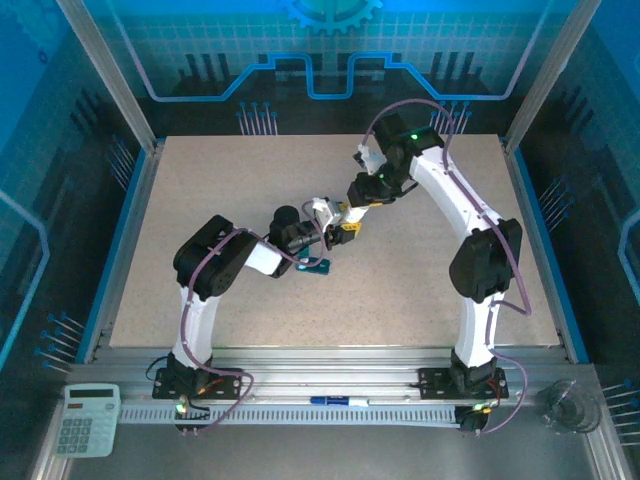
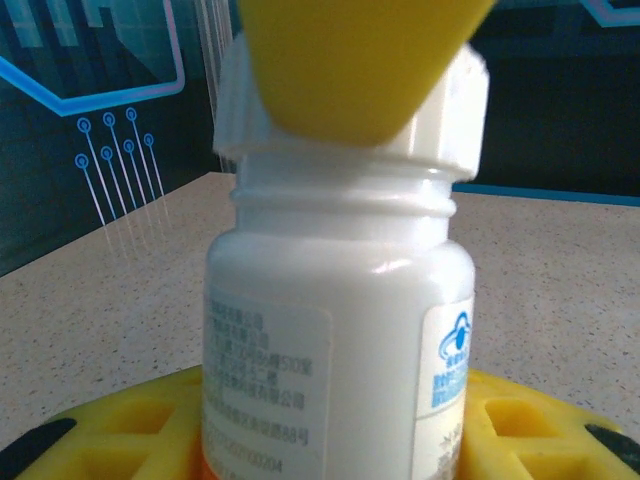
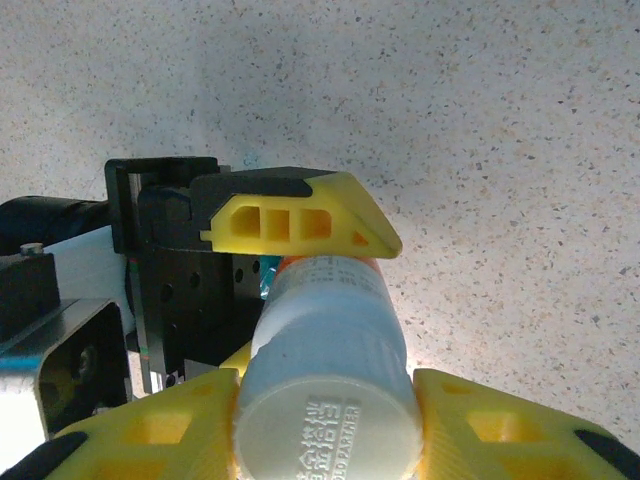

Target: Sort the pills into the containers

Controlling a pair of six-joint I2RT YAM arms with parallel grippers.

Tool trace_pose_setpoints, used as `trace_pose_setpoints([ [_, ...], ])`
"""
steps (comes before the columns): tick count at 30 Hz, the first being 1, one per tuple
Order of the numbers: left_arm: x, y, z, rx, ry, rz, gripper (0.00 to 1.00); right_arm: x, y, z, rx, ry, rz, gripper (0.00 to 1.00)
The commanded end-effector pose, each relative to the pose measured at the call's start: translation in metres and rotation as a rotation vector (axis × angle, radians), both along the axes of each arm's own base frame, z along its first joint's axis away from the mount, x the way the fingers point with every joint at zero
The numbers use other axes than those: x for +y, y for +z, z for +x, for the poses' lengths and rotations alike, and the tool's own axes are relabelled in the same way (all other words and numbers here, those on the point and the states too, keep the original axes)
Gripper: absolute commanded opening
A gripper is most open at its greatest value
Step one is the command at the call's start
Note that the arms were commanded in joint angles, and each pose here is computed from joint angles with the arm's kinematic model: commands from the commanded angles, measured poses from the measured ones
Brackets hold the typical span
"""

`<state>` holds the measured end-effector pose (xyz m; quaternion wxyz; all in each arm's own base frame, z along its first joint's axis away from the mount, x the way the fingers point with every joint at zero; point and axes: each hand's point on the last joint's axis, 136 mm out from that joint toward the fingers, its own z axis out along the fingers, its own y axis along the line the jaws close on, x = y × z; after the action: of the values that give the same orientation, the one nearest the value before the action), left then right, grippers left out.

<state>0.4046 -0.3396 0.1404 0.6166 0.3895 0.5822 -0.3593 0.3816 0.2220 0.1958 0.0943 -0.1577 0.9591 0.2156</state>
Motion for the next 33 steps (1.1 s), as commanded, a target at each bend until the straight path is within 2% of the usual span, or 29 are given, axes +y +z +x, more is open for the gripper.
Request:
trace_pose_setpoints([
  [1, -0.003, 0.027, -0.002, -0.097, -0.036, -0.031, 0.00, 0.008, -0.011, -0.006, 0.042, 0.023, 0.003, 0.44],
  [12, -0.005, 0.034, -0.007, -0.110, -0.068, -0.032, 0.00, 0.008, -0.028, -0.007, 0.095, 0.029, -0.011, 0.44],
  [15, -0.005, 0.040, -0.006, -0.115, -0.062, -0.047, 0.00, 0.009, -0.030, -0.008, 0.112, -0.010, 0.004, 0.44],
  [20, -0.005, 0.044, -0.005, -0.119, -0.062, -0.058, 0.00, 0.020, -0.030, -0.011, 0.167, -0.117, 0.111, 0.44],
  [25, -0.006, 0.043, -0.005, -0.116, -0.064, -0.055, 0.00, 0.021, -0.029, -0.013, 0.181, -0.150, 0.120, 0.44],
  [33, -0.006, 0.035, -0.003, -0.099, -0.061, -0.047, 0.00, 0.017, -0.023, -0.010, 0.154, -0.162, 0.107, 0.52],
])
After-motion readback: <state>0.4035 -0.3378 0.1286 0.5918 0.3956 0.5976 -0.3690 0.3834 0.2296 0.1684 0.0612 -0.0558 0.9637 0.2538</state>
